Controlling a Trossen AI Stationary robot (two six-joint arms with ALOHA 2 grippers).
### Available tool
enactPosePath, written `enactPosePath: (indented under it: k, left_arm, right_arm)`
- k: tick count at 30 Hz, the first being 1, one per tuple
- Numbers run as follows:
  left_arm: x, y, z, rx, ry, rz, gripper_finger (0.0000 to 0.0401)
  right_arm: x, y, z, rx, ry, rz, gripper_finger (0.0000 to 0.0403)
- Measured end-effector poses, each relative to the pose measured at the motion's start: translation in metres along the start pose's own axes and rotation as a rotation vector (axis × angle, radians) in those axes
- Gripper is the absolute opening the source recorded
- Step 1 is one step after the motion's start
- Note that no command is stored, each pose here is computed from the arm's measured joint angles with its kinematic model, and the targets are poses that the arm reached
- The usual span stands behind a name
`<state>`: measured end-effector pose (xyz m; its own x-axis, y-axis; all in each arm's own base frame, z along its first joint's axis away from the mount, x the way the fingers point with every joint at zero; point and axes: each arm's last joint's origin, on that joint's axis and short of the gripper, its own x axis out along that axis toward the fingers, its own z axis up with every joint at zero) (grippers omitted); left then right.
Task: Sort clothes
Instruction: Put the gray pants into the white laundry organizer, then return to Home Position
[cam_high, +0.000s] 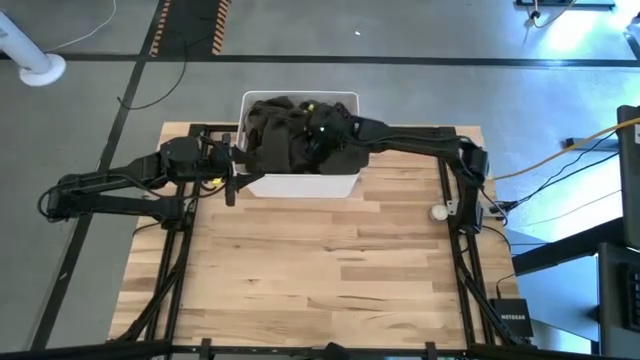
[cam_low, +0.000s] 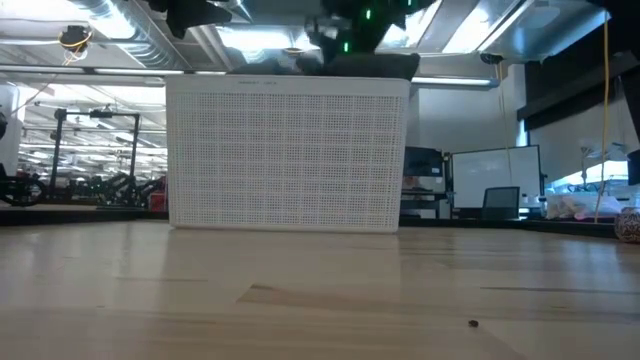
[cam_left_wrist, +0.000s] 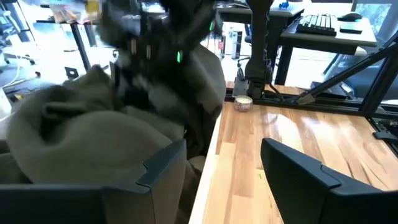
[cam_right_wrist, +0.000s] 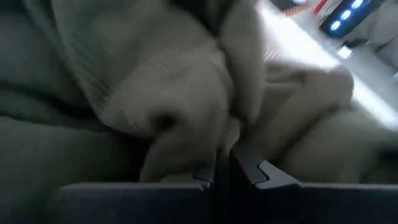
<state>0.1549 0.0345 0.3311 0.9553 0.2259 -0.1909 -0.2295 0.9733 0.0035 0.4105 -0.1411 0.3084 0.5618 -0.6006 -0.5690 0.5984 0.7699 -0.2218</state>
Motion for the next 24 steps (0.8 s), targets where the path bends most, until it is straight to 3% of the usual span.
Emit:
enactPosePath:
  k: [5,9,18,24]
  left_arm:
    - [0.000,0.000,0.000,0.002,0.003,0.000,0.0203]
    - [0.000,0.000,-0.001,0.001,0.007,0.000,0.0203]
    - [0.000,0.000,-0.001,0.004,0.012,0.000,0.0203]
    - [0.000,0.000,-0.001,-0.002,0.014,0.000,0.0203]
  right_arm:
    - [0.031,0.011,-0.030,0.029,0.090,0.050,0.0027]
    - [0.031,0.013,-0.030,0.039,0.095,0.065,0.0056]
    - [-0.034,0.001,0.025,0.054,-0.020,0.120,0.0196]
    - [-0.082,-0.004,0.050,0.018,-0.052,0.200,0.0239]
